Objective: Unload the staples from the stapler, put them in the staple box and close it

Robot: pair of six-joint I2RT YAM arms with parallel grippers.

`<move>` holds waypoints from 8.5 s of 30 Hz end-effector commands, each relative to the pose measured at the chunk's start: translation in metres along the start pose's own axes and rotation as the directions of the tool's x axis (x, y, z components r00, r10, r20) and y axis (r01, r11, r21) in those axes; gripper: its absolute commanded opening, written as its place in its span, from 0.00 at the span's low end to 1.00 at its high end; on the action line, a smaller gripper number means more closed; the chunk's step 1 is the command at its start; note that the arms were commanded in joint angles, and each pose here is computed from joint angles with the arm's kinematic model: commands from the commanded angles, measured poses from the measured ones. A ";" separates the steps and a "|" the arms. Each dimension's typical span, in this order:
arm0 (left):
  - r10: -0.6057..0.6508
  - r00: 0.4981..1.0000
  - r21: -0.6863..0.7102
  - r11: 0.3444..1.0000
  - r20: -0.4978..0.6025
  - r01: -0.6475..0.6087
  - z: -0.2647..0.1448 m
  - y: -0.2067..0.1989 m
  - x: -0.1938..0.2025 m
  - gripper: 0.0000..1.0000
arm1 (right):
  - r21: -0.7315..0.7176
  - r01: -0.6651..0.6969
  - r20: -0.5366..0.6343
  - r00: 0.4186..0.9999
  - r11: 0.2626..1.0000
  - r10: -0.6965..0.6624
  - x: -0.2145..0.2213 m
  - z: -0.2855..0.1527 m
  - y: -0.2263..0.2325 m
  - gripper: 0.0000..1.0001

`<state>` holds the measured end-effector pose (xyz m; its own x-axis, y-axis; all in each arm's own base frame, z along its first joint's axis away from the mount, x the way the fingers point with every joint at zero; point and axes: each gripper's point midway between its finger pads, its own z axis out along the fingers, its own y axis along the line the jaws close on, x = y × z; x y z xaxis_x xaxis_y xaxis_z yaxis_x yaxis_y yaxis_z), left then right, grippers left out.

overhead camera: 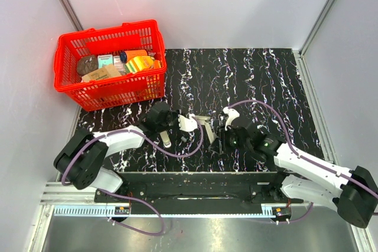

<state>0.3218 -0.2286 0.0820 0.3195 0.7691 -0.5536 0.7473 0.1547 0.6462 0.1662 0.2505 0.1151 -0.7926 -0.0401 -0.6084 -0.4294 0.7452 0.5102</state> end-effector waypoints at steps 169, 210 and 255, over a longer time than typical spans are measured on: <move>-0.235 0.901 0.407 0.830 -0.364 0.381 -0.070 -0.136 -0.046 0.26 | 0.657 -0.249 0.150 0.968 0.711 0.201 -0.087 0.049 -0.198 0.71; -0.923 0.375 0.601 0.349 0.086 0.719 -0.118 0.078 -0.179 0.27 | 0.001 -0.115 0.439 0.893 0.993 0.103 -0.177 -0.069 -0.013 0.65; -0.749 0.576 -0.066 0.626 -0.326 0.777 -0.092 -0.019 -0.015 0.17 | 0.220 -0.159 0.333 0.940 0.962 0.079 -0.154 -0.033 -0.067 0.75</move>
<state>0.2514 -0.1696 0.0946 -0.6046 0.5693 -0.5571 0.6448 0.7604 0.0773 0.2938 0.1807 0.1771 -0.6662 0.2381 -0.7067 -0.1732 0.8724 0.4572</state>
